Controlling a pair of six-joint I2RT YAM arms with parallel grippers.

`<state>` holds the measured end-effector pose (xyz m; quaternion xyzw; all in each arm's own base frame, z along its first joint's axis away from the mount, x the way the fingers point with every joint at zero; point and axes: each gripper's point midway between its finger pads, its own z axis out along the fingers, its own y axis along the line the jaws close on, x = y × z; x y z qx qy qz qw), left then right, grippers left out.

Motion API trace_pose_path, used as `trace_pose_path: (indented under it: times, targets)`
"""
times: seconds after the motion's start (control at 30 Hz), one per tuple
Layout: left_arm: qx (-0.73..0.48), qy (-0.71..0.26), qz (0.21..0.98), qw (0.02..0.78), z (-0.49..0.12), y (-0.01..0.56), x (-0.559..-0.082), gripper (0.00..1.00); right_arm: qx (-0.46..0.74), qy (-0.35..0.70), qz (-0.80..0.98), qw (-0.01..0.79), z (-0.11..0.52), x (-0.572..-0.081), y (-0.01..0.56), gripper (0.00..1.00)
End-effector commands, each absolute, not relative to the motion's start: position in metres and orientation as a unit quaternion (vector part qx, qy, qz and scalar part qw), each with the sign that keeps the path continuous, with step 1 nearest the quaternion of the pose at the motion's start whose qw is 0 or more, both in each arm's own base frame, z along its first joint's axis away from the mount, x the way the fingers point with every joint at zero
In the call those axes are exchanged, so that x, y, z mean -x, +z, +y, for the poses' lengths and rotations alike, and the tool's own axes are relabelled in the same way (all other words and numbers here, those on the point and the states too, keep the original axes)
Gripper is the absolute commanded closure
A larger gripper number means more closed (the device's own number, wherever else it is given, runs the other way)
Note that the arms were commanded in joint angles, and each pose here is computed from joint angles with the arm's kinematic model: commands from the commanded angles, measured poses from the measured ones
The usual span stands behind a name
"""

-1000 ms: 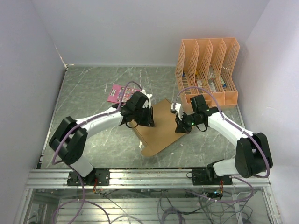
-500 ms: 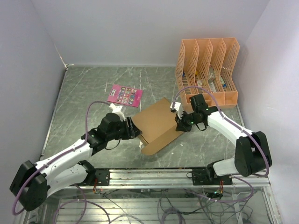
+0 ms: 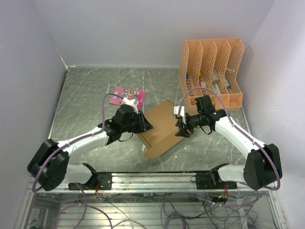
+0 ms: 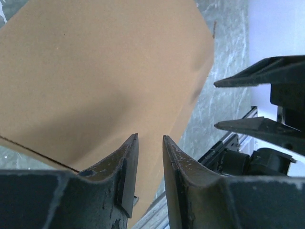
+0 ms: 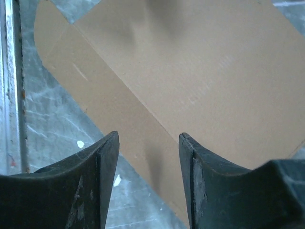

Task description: Fold the paper box

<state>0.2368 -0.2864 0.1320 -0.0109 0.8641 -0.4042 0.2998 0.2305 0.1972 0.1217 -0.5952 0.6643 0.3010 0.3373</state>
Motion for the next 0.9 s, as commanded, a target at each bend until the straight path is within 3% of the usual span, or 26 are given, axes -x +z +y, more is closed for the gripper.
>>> trace_pose_path:
  times: [0.0, 0.1, 0.23, 0.53, 0.6, 0.7, 0.73, 0.87]
  targets:
    - [-0.021, -0.401, 0.867, 0.294, -0.300, 0.127, -0.243, 0.63, 0.682, 0.284, 0.580, 0.344, 0.202, -0.226, 0.101, 0.49]
    - [-0.026, -0.385, 0.879, 0.281, -0.298, 0.112, -0.242, 0.63, 0.687, 0.278, 0.591, 0.317, 0.198, -0.229, 0.086, 0.61]
    - [-0.029, -0.380, 0.881, 0.280, -0.296, 0.109, -0.241, 0.63, 0.677, 0.282, 0.612, 0.295, 0.196, -0.230, 0.075, 0.68]
    - [0.026, -0.376, 0.861, 0.340, -0.258, 0.133, -0.237, 0.51, 0.654, 0.306, 0.637, 0.271, 0.194, -0.225, 0.075, 0.67]
    - [0.044, -0.381, 0.857, 0.345, -0.249, 0.133, -0.232, 0.49, 0.634, 0.344, 0.627, 0.296, 0.199, -0.226, 0.105, 0.64]
    - [0.076, -0.383, 0.849, 0.355, -0.233, 0.131, -0.224, 0.45, 0.554, 0.361, 0.667, 0.345, 0.196, -0.253, 0.146, 0.43]
    - [0.087, -0.387, 0.845, 0.359, -0.229, 0.132, -0.222, 0.44, 0.516, 0.356, 0.692, 0.359, 0.193, -0.266, 0.153, 0.40]
    - [0.128, -0.417, 0.818, 0.374, -0.216, 0.132, -0.214, 0.37, 0.325, 0.327, 0.795, 0.393, 0.164, -0.310, 0.144, 0.24]
